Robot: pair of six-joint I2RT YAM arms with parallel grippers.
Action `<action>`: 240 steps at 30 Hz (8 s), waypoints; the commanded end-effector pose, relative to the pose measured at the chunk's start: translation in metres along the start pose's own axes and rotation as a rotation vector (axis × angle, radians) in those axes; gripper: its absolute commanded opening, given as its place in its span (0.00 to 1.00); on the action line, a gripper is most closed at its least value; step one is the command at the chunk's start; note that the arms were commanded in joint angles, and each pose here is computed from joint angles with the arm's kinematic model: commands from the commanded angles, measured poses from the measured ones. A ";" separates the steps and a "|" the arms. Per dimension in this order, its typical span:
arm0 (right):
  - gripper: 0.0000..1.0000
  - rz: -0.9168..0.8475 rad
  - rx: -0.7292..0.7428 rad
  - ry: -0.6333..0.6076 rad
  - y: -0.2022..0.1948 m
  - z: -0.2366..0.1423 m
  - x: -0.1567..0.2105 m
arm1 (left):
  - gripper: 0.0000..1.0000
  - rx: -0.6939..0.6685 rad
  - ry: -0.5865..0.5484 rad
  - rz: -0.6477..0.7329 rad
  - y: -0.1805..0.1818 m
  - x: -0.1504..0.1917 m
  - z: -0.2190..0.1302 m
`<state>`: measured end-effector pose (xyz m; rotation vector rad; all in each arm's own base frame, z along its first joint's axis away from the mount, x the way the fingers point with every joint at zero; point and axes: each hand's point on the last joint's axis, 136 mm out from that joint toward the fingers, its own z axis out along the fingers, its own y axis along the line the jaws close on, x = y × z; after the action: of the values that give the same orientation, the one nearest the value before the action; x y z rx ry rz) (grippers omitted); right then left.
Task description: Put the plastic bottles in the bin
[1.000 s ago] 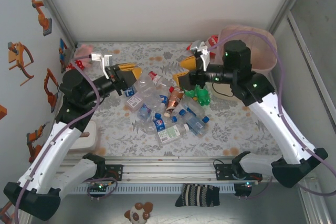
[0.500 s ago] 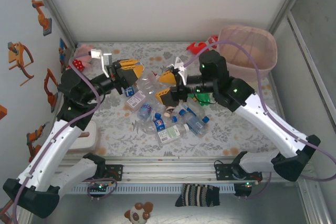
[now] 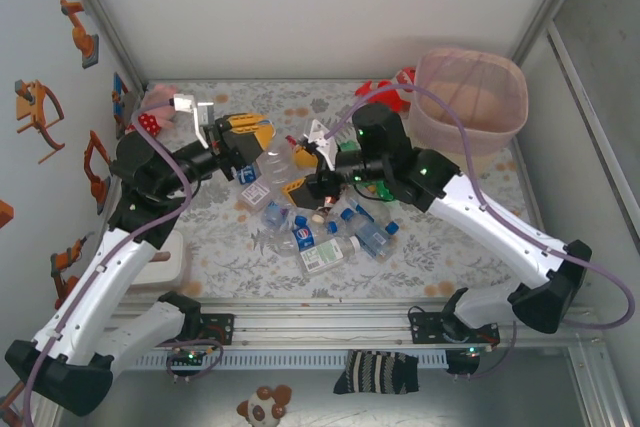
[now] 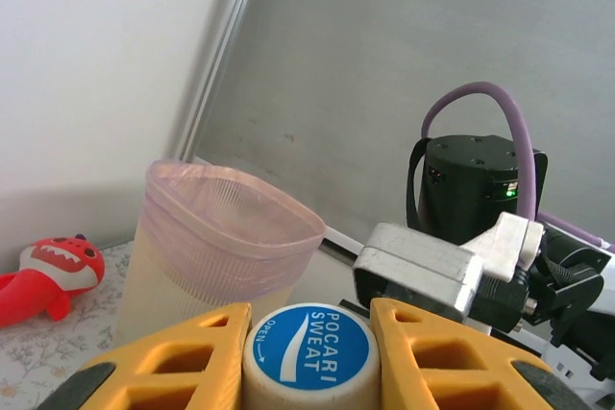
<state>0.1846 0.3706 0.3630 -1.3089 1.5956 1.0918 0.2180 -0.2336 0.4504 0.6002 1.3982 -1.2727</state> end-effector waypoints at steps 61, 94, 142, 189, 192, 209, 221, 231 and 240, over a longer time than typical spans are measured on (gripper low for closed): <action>0.52 0.365 0.527 -0.101 -0.107 -0.143 -0.022 | 0.66 -0.159 -0.067 0.104 -0.009 -0.013 -0.035; 0.51 0.979 1.506 0.658 -0.280 -0.379 0.188 | 0.64 -0.231 -0.042 0.106 0.006 0.000 -0.040; 0.69 0.970 1.362 0.334 -0.246 -0.356 0.135 | 0.61 -0.629 0.120 -0.141 0.094 0.052 -0.050; 0.67 0.928 1.189 0.121 -0.195 -0.329 0.097 | 0.82 -0.669 1.283 0.097 0.289 0.223 -0.126; 0.67 0.930 1.188 0.120 -0.195 -0.329 0.098 | 0.83 -0.641 1.287 0.081 0.299 0.233 -0.120; 0.67 0.932 1.177 0.127 -0.192 -0.326 0.103 | 0.87 -0.624 1.406 -0.024 0.322 0.276 -0.135; 0.67 0.923 1.167 0.126 -0.189 -0.324 0.104 | 0.79 -0.633 1.433 -0.127 0.300 0.287 -0.149; 0.67 0.918 1.162 0.127 -0.188 -0.323 0.104 | 0.78 -0.660 1.476 -0.159 0.299 0.297 -0.162; 0.67 0.916 1.166 0.119 -0.188 -0.324 0.101 | 0.77 -0.637 1.497 -0.207 0.300 0.308 -0.163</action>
<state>0.3399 0.0147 0.3363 0.1847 2.4402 0.3024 0.3490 -0.0860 0.0382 1.0237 2.8955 -0.2017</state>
